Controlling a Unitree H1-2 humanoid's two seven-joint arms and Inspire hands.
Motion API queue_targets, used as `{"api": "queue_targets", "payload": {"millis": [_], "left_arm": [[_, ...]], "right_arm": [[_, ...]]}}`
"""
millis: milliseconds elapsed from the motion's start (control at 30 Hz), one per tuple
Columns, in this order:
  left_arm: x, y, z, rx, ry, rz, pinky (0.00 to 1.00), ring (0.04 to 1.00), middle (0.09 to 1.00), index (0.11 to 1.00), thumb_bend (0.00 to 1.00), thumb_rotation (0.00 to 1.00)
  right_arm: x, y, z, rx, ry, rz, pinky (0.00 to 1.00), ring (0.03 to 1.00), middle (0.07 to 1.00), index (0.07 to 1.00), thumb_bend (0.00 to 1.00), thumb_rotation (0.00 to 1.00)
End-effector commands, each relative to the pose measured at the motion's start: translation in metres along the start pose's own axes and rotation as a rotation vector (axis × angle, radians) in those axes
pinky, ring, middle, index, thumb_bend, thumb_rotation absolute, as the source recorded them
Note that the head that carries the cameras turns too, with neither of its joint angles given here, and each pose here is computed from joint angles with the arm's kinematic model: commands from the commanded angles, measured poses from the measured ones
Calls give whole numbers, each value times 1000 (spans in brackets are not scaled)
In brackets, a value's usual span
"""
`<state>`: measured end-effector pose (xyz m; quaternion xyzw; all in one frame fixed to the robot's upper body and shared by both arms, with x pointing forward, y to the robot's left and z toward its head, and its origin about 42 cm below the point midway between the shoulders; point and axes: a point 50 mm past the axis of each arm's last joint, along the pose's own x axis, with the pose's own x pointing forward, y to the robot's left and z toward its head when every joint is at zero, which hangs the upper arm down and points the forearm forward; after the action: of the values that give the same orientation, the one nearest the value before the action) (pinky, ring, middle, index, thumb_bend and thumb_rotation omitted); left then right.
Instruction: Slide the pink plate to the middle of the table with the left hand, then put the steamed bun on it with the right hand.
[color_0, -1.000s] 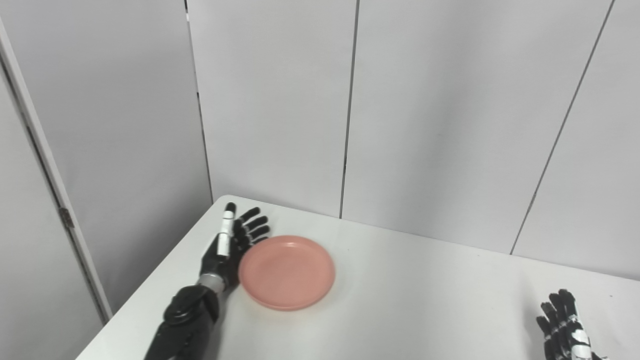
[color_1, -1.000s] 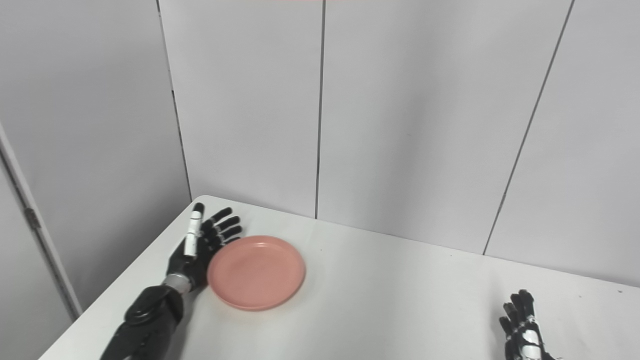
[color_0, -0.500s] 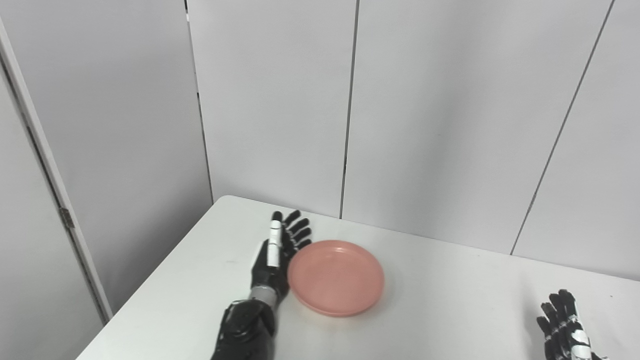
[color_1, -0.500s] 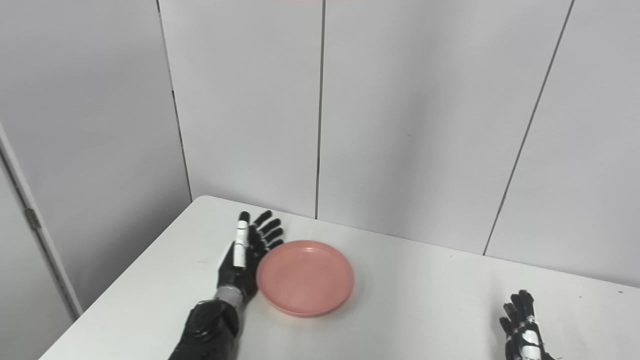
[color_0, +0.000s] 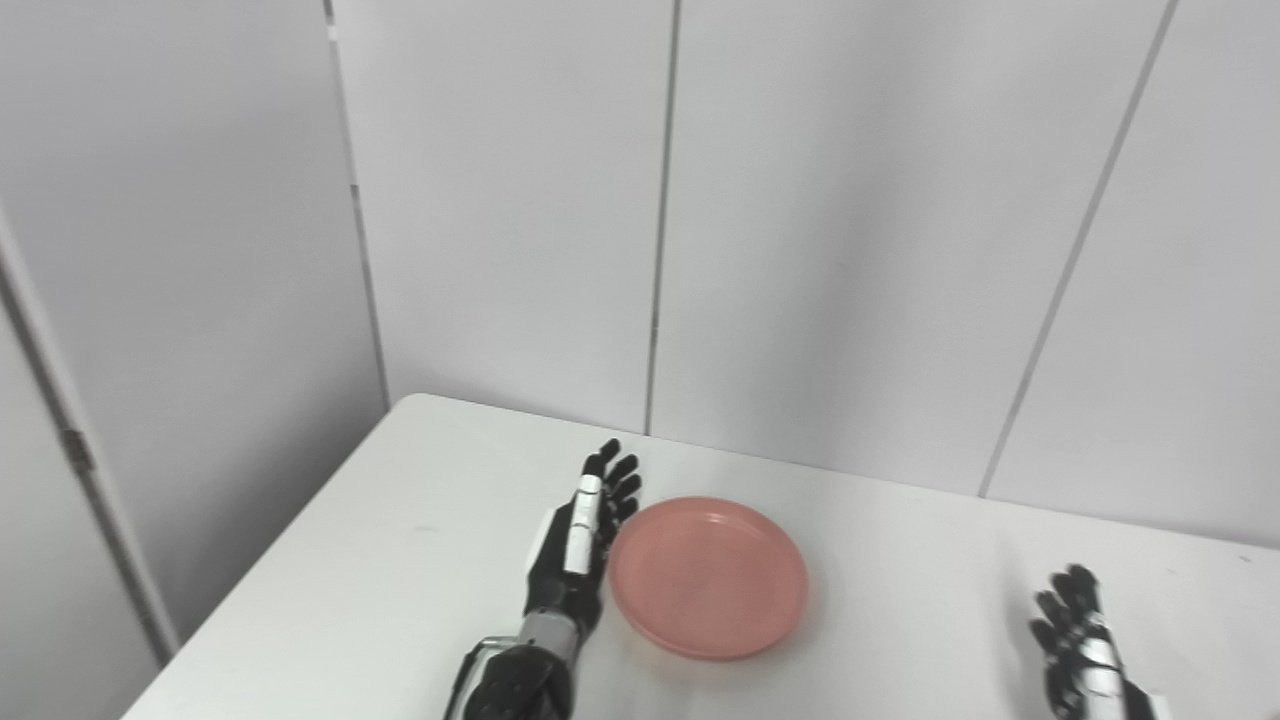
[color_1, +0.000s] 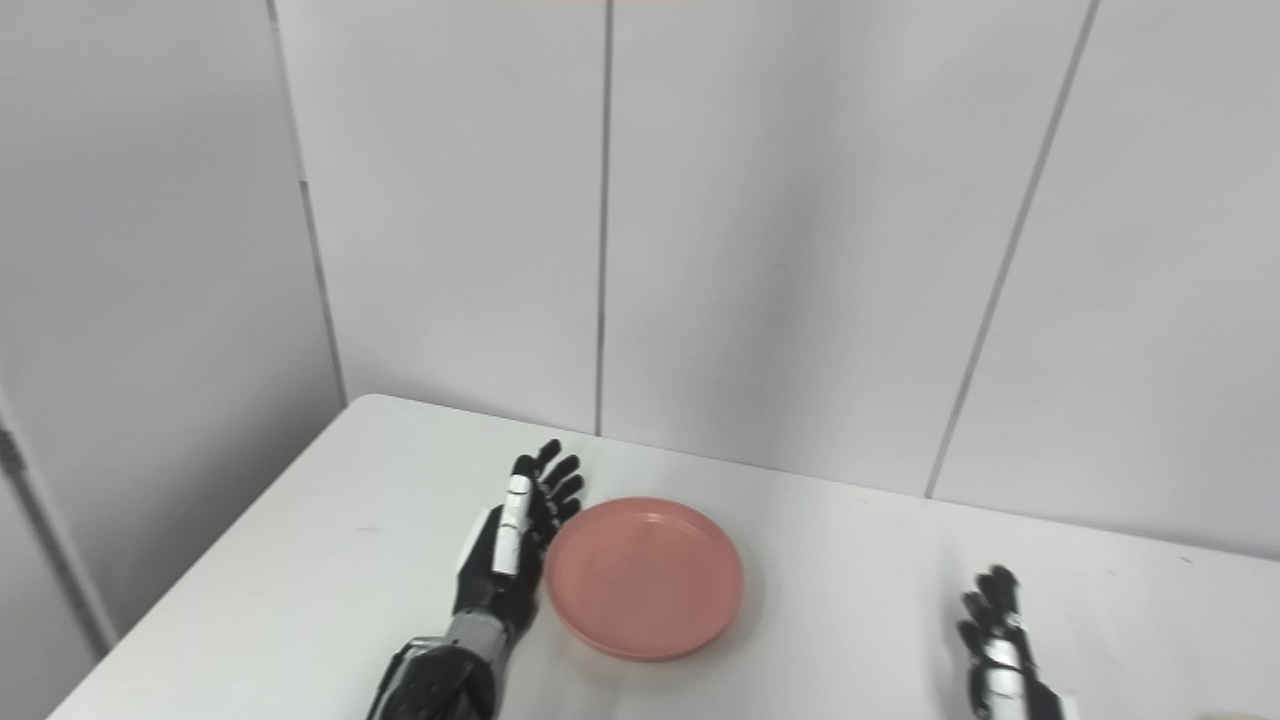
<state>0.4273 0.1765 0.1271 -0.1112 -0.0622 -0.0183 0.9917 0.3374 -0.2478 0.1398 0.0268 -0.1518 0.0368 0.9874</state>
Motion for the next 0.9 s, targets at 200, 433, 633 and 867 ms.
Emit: {"api": "queue_targets", "payload": {"millis": [200, 433, 633, 867], "left_arm": [[-25, -18, -8, -2, 11, -74, 948, 957, 947, 948, 642, 1000], [-40, -22, -9, 1, 28, -132, 958, 961, 962, 952, 598, 1000], [-44, -25, -2, -5, 46, -175, 962, 968, 966, 956, 571, 1000], [-46, -37, 0, 2, 71, -234, 1000, 1000, 998, 994, 563, 1000]], "right_arm": [[-10, 21, -8, 2, 39, -5, 998, 959, 972, 983, 599, 860], [-9, 39, -2, -9, 46, -22, 1000, 954, 969, 980, 645, 823], [-5, 50, 4, -30, 47, -12, 1000, 960, 977, 988, 629, 845], [0, 55, 9, -37, 26, -3, 997, 971, 985, 996, 637, 824]]}}
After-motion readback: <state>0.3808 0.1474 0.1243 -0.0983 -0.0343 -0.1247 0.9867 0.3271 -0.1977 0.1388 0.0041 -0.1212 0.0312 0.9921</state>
